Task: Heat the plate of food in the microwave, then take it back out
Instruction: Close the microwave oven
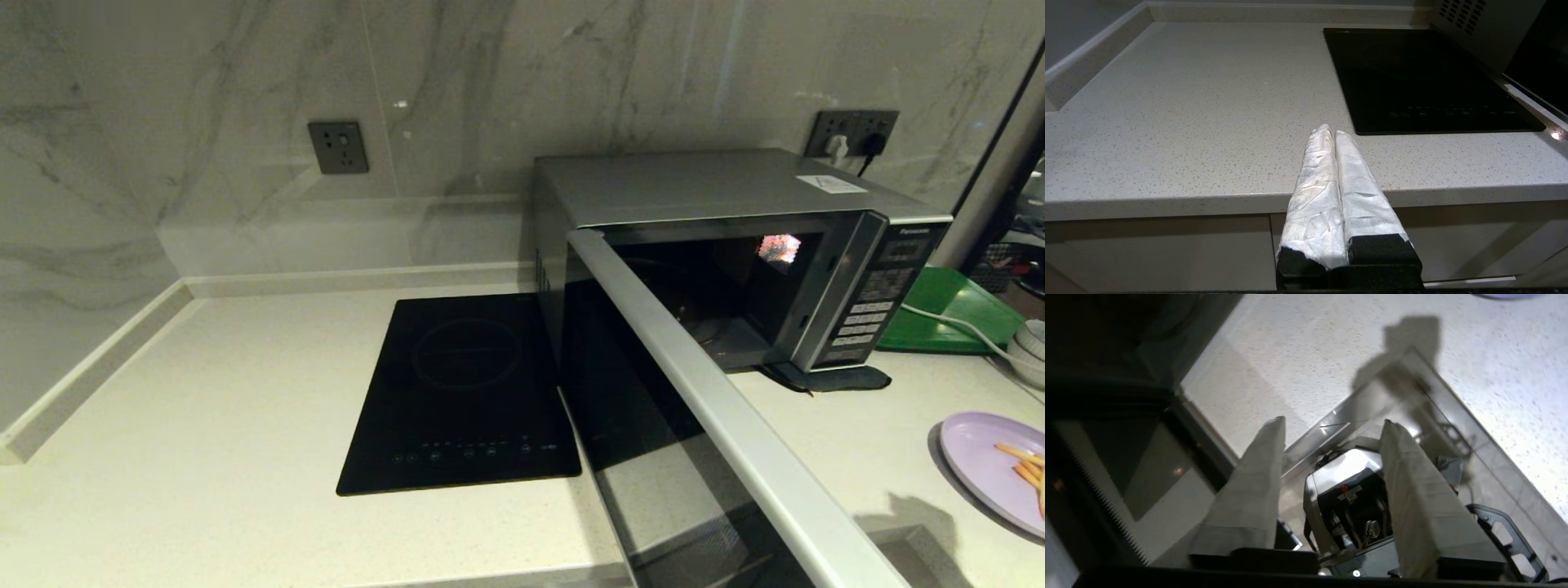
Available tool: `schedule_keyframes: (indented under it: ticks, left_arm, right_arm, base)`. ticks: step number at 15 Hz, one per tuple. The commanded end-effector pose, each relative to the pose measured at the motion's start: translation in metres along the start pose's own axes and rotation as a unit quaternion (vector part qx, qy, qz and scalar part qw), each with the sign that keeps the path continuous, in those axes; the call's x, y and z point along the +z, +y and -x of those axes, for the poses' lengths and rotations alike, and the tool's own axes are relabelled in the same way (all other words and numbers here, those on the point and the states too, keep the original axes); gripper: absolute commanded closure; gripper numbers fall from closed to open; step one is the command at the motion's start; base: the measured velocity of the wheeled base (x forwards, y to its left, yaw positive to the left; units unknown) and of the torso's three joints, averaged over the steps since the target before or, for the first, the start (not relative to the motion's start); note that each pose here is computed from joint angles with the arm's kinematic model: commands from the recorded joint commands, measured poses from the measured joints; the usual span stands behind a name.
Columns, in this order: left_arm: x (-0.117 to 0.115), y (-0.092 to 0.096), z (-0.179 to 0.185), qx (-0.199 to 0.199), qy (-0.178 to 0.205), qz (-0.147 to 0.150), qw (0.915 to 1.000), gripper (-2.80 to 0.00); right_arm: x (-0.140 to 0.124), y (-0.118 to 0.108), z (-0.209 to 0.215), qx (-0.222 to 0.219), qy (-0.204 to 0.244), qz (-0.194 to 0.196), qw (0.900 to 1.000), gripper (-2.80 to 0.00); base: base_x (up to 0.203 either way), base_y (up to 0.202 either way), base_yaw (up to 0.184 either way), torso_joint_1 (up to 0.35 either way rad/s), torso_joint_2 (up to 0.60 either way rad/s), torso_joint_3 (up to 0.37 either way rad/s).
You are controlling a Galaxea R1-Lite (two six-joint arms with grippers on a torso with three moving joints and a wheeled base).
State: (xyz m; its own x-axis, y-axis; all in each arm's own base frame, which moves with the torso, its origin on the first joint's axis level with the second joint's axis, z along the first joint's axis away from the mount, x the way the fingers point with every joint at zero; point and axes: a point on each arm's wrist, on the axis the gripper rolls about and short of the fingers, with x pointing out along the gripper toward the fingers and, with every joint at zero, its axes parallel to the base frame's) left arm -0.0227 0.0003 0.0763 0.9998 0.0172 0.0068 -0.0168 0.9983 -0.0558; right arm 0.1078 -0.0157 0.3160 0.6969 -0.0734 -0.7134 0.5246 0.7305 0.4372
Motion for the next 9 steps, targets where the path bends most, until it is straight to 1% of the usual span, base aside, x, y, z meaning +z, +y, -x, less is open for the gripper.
schedule_keyframes:
  ticks: [1,3,4,6,8,9]
  left_arm:
    - [0.0,0.0,0.0,0.001,0.0,0.0,1.0,0.0]
    - [0.0,0.0,0.0,0.001,0.0,0.0,1.0,0.0]
    - [0.0,0.0,0.0,0.001,0.0,0.0,1.0,0.0]
    - [0.0,0.0,0.0,0.001,0.0,0.0,1.0,0.0]
    - [0.0,0.0,0.0,0.001,0.0,0.0,1.0,0.0]
    - [0.0,0.0,0.0,0.001,0.0,0.0,1.0,0.0]
  right_arm:
    - [-0.002,0.018,0.017,0.048,0.007,0.036,0.998,0.0]
    - [-0.007,0.031,0.031,0.102,0.022,0.071,0.992,0.0]
    - [-0.009,0.039,0.038,0.133,0.032,0.094,0.986,0.0]
    - [-0.014,0.056,0.045,0.186,0.057,0.143,0.97,0.0]
    - [-0.021,0.085,0.04,0.221,0.094,0.195,0.951,0.0]
    - [-0.026,0.1,0.038,0.235,0.109,0.215,0.942,0.0]
  base:
    - [0.0,0.0,0.0,0.0,0.0,0.0]
    - [0.0,0.0,0.0,0.0,0.0,0.0]
    - [0.0,0.0,0.0,0.0,0.0,0.0]
    - [0.0,0.0,0.0,0.0,0.0,0.0]
    - [0.0,0.0,0.0,0.0,0.0,0.0]
    - [0.0,0.0,0.0,0.0,0.0,0.0]
